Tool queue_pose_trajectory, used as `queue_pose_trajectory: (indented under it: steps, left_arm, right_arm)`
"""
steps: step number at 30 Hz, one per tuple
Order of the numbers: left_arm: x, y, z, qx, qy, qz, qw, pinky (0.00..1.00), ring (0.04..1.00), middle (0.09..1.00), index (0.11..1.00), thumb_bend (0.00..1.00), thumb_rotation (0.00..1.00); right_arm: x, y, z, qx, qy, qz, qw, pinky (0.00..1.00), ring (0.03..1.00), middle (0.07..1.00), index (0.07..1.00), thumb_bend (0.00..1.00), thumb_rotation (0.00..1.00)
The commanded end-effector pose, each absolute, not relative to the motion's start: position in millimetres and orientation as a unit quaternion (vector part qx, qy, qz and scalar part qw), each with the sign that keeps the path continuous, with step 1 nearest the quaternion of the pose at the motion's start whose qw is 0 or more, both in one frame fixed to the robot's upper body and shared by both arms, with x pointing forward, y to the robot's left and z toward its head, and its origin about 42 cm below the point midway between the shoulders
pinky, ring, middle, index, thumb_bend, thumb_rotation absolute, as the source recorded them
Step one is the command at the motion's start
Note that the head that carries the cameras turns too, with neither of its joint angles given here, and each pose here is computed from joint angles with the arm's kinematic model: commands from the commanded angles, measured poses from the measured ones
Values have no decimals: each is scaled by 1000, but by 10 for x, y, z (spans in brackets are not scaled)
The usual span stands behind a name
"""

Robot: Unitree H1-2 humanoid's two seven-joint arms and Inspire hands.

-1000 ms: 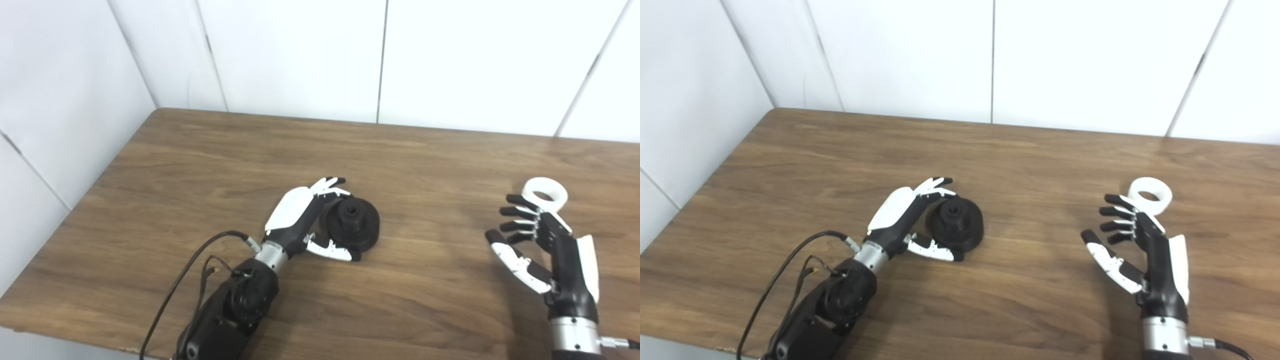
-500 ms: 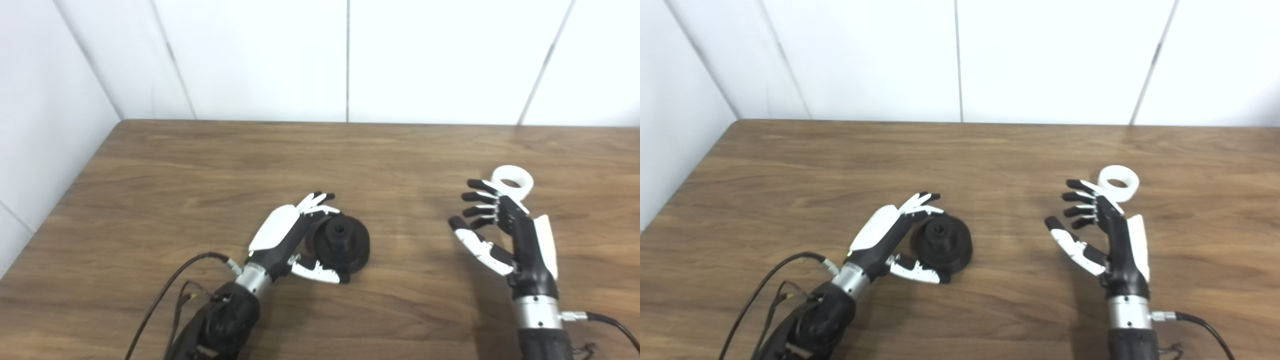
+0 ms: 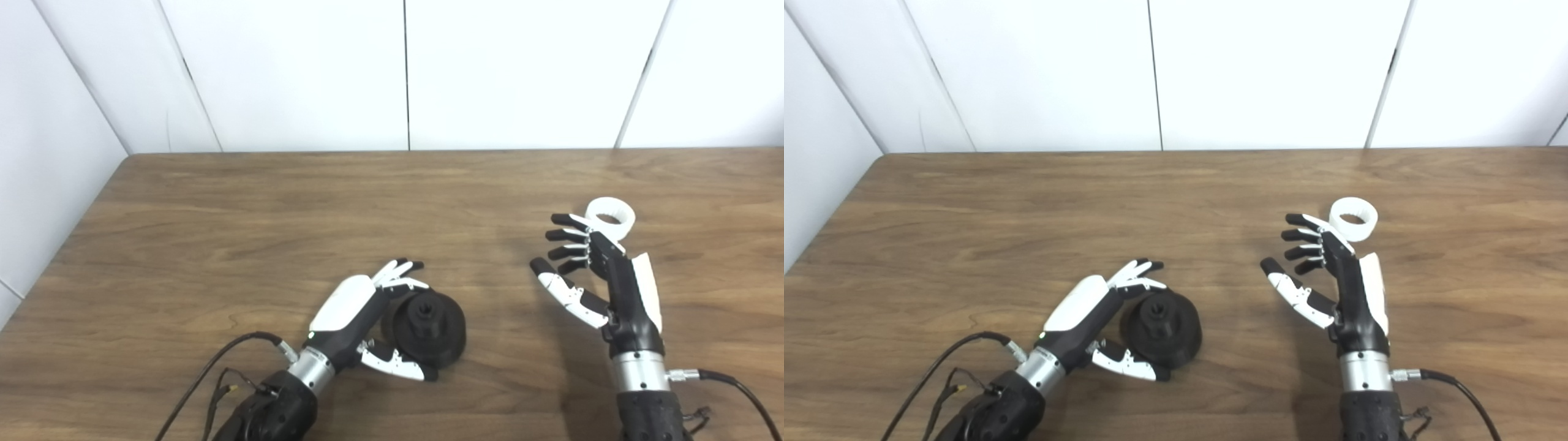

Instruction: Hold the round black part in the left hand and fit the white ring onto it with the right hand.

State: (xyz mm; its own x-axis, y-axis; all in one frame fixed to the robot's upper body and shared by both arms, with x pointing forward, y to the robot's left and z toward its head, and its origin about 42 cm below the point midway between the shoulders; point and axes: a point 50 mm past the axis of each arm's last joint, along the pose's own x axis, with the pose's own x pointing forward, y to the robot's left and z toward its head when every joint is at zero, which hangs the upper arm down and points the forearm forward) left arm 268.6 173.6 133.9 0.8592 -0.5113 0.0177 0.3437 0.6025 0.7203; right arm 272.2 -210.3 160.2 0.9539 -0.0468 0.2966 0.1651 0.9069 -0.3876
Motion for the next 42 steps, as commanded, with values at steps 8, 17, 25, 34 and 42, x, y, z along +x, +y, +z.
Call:
queue_pose_trajectory:
  steps: [8,17,25,34,42]
  left_arm:
    - [2657,1650,1418,376,-128,-258,881,925,1000,959,680,856,315]
    - [2698,1663,1398,400,-116,-256,872,947,1000,961,701,909,301]
    - [2736,1650,1373,408,-107,-255,870,954,1000,959,701,959,287]
    - [2753,1668,1365,410,-100,-256,870,950,1000,966,710,999,304]
    - [2746,1773,1341,424,-96,-255,864,933,1000,971,711,993,309]
  right_arm:
    - [2755,-2032,1747,-195,-174,-59,963,488,599,684,749,560,388]
    - [2765,-2031,1768,-198,-179,-58,962,480,591,678,747,548,379]
    - [2770,-2041,1782,-198,-180,-59,962,480,588,674,744,550,385]
    - [2777,-2033,1844,-201,-180,-61,961,471,572,668,746,555,399]
    - [2808,-2005,1919,-210,-190,-61,957,471,587,683,744,557,390]
